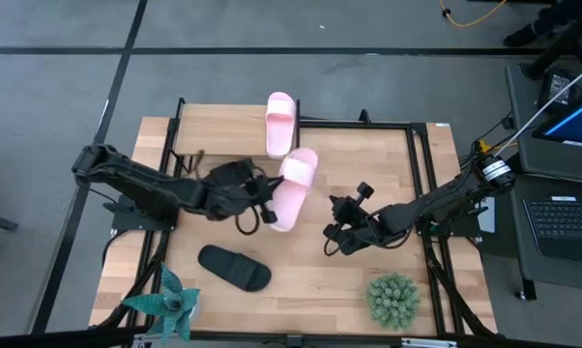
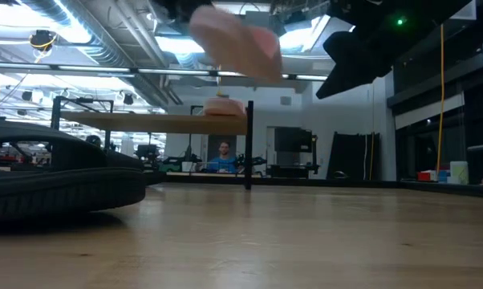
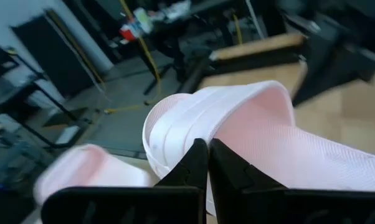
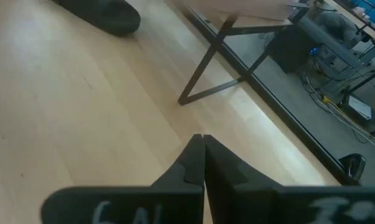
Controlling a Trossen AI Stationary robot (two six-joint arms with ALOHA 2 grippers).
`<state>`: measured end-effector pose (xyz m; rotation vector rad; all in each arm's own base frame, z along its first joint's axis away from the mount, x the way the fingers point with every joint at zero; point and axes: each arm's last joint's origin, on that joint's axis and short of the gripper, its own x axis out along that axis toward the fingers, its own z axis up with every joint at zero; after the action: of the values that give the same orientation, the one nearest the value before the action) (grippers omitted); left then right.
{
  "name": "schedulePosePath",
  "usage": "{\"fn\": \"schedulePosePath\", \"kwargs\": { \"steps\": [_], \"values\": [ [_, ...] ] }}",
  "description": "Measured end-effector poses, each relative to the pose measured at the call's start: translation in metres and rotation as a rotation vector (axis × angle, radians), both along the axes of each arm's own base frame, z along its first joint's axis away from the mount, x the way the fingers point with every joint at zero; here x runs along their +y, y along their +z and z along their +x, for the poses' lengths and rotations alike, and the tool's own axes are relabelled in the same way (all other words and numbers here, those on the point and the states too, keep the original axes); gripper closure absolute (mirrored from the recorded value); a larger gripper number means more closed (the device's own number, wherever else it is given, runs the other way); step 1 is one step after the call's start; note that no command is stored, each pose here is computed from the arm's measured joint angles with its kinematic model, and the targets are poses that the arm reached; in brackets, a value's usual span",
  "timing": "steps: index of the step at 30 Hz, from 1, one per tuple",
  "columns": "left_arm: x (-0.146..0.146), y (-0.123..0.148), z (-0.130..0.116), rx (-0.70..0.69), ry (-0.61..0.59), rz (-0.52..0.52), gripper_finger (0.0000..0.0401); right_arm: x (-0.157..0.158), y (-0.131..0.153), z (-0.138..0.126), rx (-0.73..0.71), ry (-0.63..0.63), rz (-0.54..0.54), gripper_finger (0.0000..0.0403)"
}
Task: Pick and place slides into the shelf
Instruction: Put the pink slide on the shelf
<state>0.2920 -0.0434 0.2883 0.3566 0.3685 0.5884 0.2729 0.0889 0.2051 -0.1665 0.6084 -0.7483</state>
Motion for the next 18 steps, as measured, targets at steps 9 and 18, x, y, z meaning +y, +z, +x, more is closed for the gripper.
{"fn": "schedulePosePath", "kwargs": {
  "steps": [9,18],
  "values": [
    [0.013,0.041,-0.035,-0.071,0.189,0.117,0.0401,0.0,-0.001,0.0,0.005,0.003,0.004,0.0399],
    [0.045,0.032,-0.044,0.027,0.304,0.091,0.0401,-0.011,-0.02,-0.002,0.009,-0.005,0.049,0.0401]
  ]
}}
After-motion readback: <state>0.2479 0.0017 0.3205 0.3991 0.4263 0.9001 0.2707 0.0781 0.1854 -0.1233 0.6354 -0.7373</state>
